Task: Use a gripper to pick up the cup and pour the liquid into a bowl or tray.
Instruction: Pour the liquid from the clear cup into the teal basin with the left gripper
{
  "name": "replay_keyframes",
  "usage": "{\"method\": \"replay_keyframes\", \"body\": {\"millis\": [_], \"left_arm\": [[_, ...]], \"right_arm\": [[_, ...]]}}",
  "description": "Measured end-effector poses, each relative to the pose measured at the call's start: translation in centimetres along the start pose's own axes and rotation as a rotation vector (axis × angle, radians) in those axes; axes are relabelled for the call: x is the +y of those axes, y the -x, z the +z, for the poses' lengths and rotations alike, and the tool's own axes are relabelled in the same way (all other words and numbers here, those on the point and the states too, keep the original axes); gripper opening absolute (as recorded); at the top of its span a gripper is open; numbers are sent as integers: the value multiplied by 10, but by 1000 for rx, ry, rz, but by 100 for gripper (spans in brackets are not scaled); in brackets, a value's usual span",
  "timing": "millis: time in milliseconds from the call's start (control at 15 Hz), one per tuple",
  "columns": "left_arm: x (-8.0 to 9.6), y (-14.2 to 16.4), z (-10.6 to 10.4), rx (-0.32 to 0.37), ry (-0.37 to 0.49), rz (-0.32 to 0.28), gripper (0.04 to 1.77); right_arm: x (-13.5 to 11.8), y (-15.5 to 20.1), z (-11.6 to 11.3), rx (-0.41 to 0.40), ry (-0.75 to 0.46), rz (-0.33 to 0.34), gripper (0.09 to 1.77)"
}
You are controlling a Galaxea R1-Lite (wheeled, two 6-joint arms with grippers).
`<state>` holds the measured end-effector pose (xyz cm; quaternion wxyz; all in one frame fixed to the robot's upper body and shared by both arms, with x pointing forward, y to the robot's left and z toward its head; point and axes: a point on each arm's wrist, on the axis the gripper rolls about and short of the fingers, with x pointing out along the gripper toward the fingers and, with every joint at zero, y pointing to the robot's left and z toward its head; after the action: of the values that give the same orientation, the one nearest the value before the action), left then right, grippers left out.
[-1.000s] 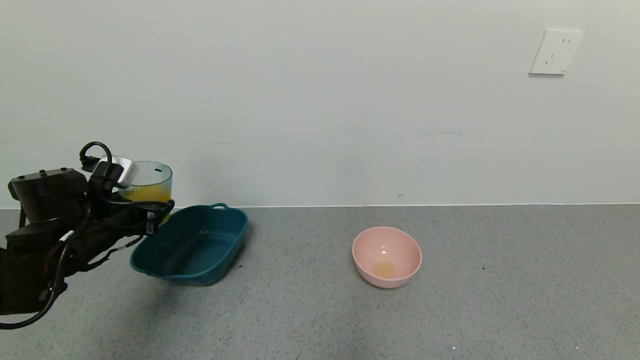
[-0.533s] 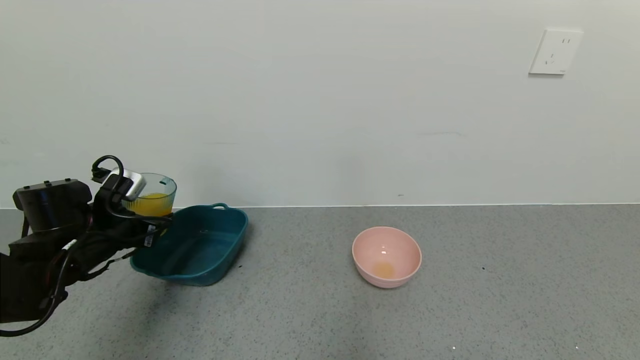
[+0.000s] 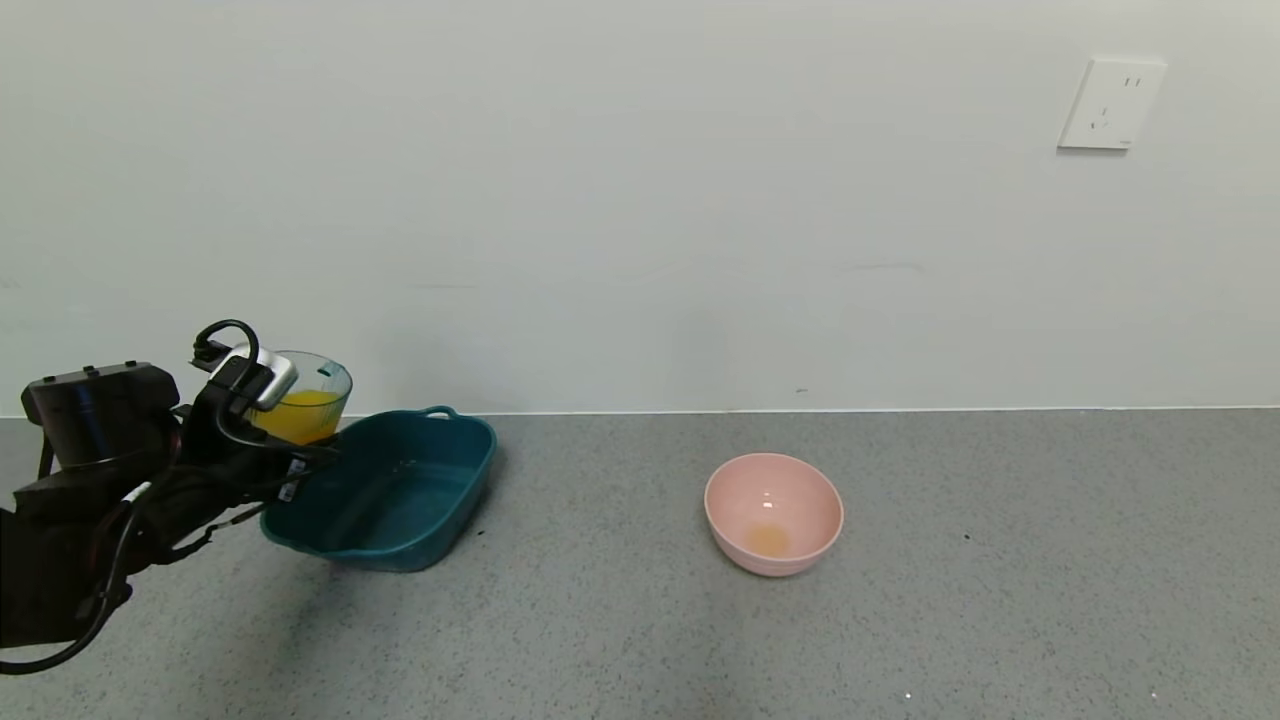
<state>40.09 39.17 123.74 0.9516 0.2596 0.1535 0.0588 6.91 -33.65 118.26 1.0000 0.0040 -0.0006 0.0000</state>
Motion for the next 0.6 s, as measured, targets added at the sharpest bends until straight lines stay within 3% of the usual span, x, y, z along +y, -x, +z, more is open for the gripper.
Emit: {"method": "replay_keyframes", "body": {"millis": [600], "left_arm": [[1, 0, 1, -1, -113, 4, 126]], "right_arm": [[0, 0, 0, 0, 1, 0, 171]]}}
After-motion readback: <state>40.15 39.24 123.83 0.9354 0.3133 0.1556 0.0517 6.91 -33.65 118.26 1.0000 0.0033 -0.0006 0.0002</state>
